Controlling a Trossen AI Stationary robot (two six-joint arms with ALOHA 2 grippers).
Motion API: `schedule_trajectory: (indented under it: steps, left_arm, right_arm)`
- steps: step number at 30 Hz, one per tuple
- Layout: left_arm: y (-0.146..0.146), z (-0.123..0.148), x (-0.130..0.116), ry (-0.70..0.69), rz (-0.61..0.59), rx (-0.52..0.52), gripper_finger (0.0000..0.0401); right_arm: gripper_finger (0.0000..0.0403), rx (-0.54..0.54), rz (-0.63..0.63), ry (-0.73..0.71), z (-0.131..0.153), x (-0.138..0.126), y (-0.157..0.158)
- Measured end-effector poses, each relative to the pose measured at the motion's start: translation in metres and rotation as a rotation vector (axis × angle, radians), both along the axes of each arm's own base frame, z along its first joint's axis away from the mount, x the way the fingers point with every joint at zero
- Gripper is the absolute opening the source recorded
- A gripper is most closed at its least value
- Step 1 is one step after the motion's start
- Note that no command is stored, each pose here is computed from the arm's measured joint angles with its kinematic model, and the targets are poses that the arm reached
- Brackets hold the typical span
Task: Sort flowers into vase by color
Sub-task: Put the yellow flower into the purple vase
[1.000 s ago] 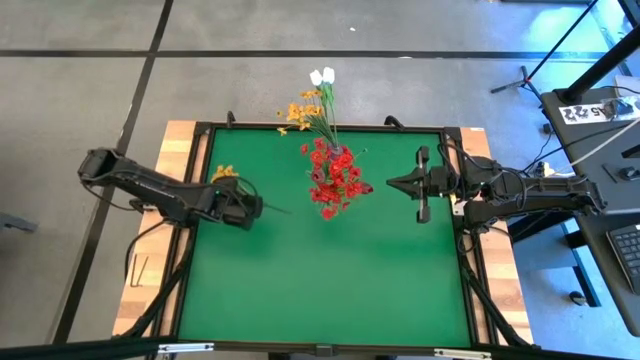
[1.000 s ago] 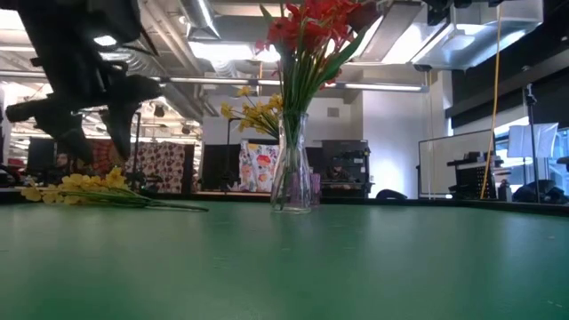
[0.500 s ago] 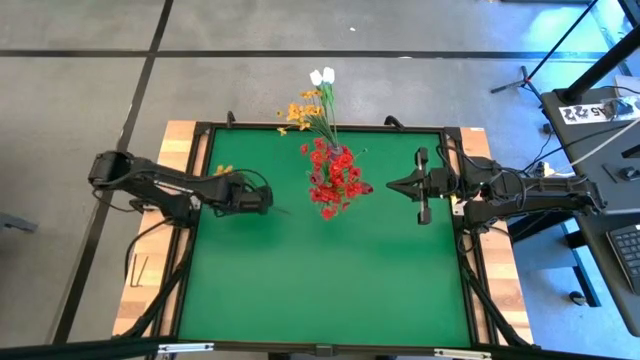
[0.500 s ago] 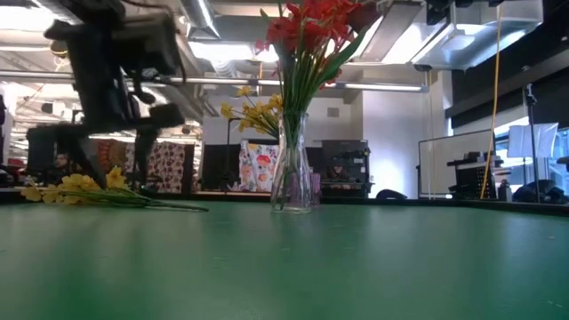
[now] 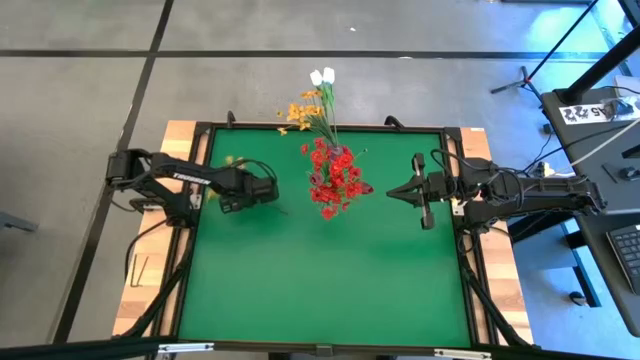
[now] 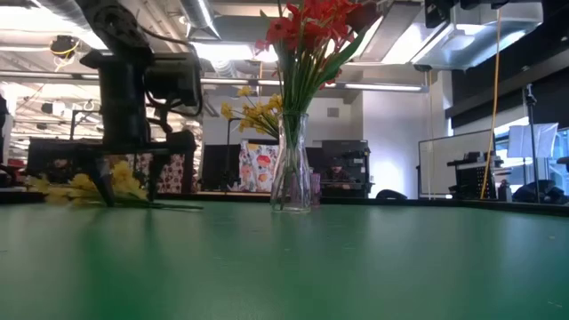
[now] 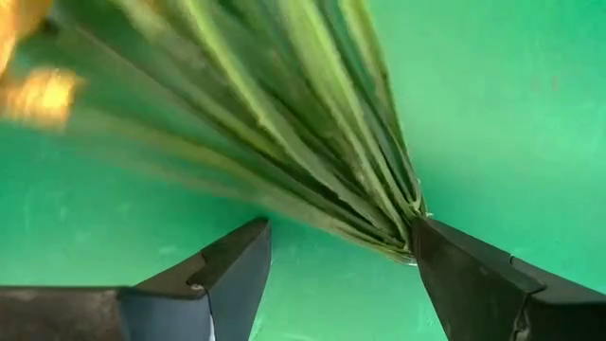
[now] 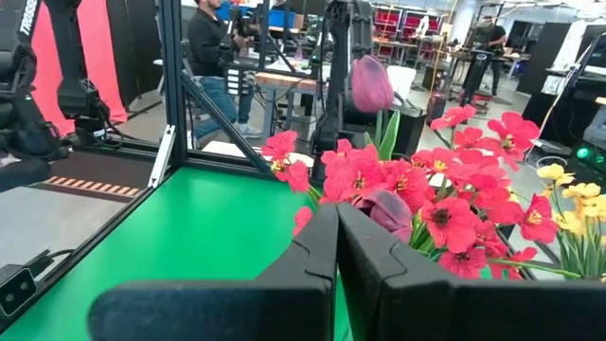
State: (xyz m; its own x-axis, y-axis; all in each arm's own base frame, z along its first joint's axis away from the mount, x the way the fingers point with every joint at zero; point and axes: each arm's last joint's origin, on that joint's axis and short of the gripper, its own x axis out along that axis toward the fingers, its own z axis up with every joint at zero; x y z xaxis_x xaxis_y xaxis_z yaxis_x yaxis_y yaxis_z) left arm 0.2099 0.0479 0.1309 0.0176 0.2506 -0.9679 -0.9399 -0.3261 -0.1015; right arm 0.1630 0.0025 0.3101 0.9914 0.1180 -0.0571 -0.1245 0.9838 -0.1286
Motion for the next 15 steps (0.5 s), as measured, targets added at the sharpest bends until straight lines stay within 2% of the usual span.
schedule_trajectory:
  steps: [8, 10, 15]
  left_arm:
    - [0.027, 0.0, -0.003, 0.005, -0.082, 0.035, 0.0255]
    - [0.033, 0.0, -0.003, 0.009, -0.139, 0.059, 0.0255]
    - [0.046, 0.001, -0.002, 0.068, -0.369, 0.145, 0.0255]
  right_arm:
    - [0.001, 0.001, 0.0, 0.007, -0.001, 0.0, 0.0]
    - [0.001, 0.001, 0.0, 0.007, -0.001, 0.0, 0.0]
    - [0.001, 0.001, 0.0, 0.006, -0.001, 0.0, 0.0]
